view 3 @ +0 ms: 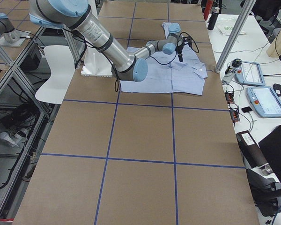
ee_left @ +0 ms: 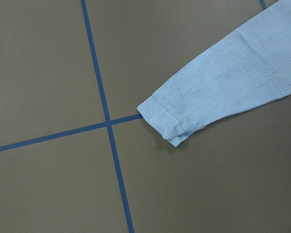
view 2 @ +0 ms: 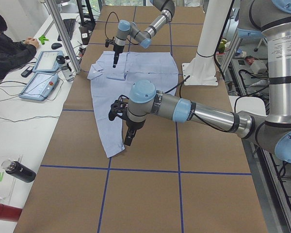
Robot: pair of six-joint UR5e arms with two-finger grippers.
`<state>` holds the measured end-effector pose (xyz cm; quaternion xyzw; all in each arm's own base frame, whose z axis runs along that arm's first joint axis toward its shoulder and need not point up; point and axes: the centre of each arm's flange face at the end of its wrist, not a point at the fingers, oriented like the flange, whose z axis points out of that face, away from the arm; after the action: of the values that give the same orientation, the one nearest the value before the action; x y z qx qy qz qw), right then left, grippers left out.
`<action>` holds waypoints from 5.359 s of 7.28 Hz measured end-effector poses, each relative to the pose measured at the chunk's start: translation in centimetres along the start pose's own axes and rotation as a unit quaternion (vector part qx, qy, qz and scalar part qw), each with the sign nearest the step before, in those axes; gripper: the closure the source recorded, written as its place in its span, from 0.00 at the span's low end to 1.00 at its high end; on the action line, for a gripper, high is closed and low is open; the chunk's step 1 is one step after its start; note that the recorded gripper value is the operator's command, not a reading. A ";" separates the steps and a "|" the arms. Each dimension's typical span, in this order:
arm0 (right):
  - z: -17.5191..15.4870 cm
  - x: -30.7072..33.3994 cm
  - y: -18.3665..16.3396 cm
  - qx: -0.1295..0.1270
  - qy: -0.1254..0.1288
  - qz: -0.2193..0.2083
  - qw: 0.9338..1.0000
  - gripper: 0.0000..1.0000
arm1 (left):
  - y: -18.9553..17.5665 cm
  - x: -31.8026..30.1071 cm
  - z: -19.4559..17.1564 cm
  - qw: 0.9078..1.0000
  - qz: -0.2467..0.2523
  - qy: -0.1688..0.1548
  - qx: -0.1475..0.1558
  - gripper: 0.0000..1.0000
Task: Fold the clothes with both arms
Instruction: 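Lift the sleeve with the right gripper and carry it across the shirt front, then lay the sleeve cuff down near the collar and open the right gripper, then raise the right gripper and withdraw it away from the shirt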
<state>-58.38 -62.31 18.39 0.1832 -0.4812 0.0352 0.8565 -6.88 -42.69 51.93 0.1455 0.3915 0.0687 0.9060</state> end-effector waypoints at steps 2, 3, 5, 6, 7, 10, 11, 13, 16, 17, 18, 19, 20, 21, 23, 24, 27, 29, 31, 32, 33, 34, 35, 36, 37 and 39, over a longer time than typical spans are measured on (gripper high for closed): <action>2.6 4.1 1.5 0.002 -0.009 -0.005 1.000 0.15 | 0.0 0.0 0.0 1.000 0.000 0.000 0.000 0.00; 3.6 4.7 2.3 0.002 -0.002 -0.007 1.000 0.20 | 0.0 0.0 0.0 1.000 0.000 0.000 0.000 0.00; 4.9 4.5 3.6 0.010 0.012 -0.011 1.000 0.32 | 0.0 0.1 0.0 1.000 0.000 0.000 0.001 0.00; 5.1 4.2 3.8 0.012 0.013 -0.011 1.000 0.37 | 0.0 0.1 -0.1 1.000 0.000 0.000 0.001 0.00; 5.1 3.9 3.9 0.013 0.014 -0.012 1.000 0.40 | 0.0 0.1 -0.1 1.000 0.001 0.000 0.001 0.00; 5.1 1.3 4.3 0.019 0.031 -0.014 0.999 0.43 | 0.0 0.0 0.0 1.000 0.001 0.000 0.000 0.00; 5.4 0.8 4.7 0.023 0.036 -0.016 0.999 0.43 | 0.0 0.0 0.0 1.000 0.000 0.000 0.000 0.00; 5.8 0.7 5.3 0.026 0.044 -0.019 0.999 0.43 | 0.0 0.0 0.0 1.000 0.000 0.000 0.000 0.00; 5.9 0.7 5.3 0.027 0.047 -0.021 0.998 1.00 | 0.0 0.0 0.0 1.000 0.000 0.000 0.000 0.00; 5.9 0.6 5.3 0.027 0.048 -0.021 0.998 1.00 | 0.0 0.0 0.0 1.000 0.000 0.000 0.000 0.00; 5.7 0.2 5.2 0.027 0.047 -0.020 0.998 1.00 | 0.0 0.0 0.0 1.000 0.000 0.000 0.000 0.00; 5.3 -0.8 4.8 0.028 0.047 -0.020 0.998 1.00 | 0.0 0.0 0.0 1.000 0.000 0.000 0.000 0.00; 4.7 -2.0 4.3 0.028 0.047 -0.019 0.998 1.00 | 0.0 0.0 0.0 1.000 0.000 0.000 0.000 0.00; 4.0 -3.3 3.8 0.029 0.046 -0.018 0.998 1.00 | 0.0 -0.1 0.1 1.000 -0.001 0.000 -0.001 0.00; 2.9 -6.3 3.1 0.037 0.051 -0.017 0.998 1.00 | 0.0 -0.1 0.1 1.000 -0.001 0.000 -0.001 0.00; 2.5 -7.8 3.1 0.045 0.054 -0.019 0.997 1.00 | 0.0 -0.1 0.1 1.000 -0.001 0.000 -0.001 0.00; 2.4 -13.6 3.3 0.063 0.061 -0.017 0.996 0.10 | 0.0 -0.1 0.1 1.000 -0.001 0.000 -0.001 0.00; 1.8 -18.1 3.2 0.079 0.060 0.032 0.995 0.02 | 0.0 0.0 0.0 1.000 0.000 0.000 0.000 0.00; 0.8 -20.0 2.0 0.077 0.062 0.061 0.993 0.02 | -0.3 0.3 -0.2 1.000 0.007 0.000 0.007 0.00; -0.1 -19.8 0.6 0.057 0.069 0.070 0.993 0.02 | -0.9 0.7 -0.6 1.000 0.022 0.000 0.022 0.00; -1.3 -19.0 -1.1 0.034 0.076 0.072 0.994 0.02 | -1.7 1.5 -0.7 0.999 0.037 0.004 0.039 0.00; -2.6 -17.6 -3.3 0.009 0.095 0.067 0.993 0.02 | -2.8 2.6 -0.2 0.997 0.053 0.013 0.057 0.00; -4.4 -15.4 -6.1 -0.020 0.119 0.059 0.991 0.02 | -3.7 3.1 1.1 0.995 0.072 0.022 0.068 0.00; -6.9 -12.2 -9.1 -0.051 0.131 0.049 0.989 0.02 | -4.9 2.6 3.6 0.994 0.085 0.028 0.066 0.00; -9.4 -7.8 -11.5 -0.077 0.128 0.041 0.988 0.02 | -6.6 1.0 6.4 0.993 0.090 0.031 0.064 0.00; -14.1 3.1 -12.3 -0.105 0.121 0.004 0.987 0.01 | -8.1 -2.3 10.5 0.993 0.093 0.033 0.069 0.00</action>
<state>-42.35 -69.15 10.90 0.0853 -0.3754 0.0097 0.9229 -0.69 -53.12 57.75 0.2412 0.4098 0.1303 0.8700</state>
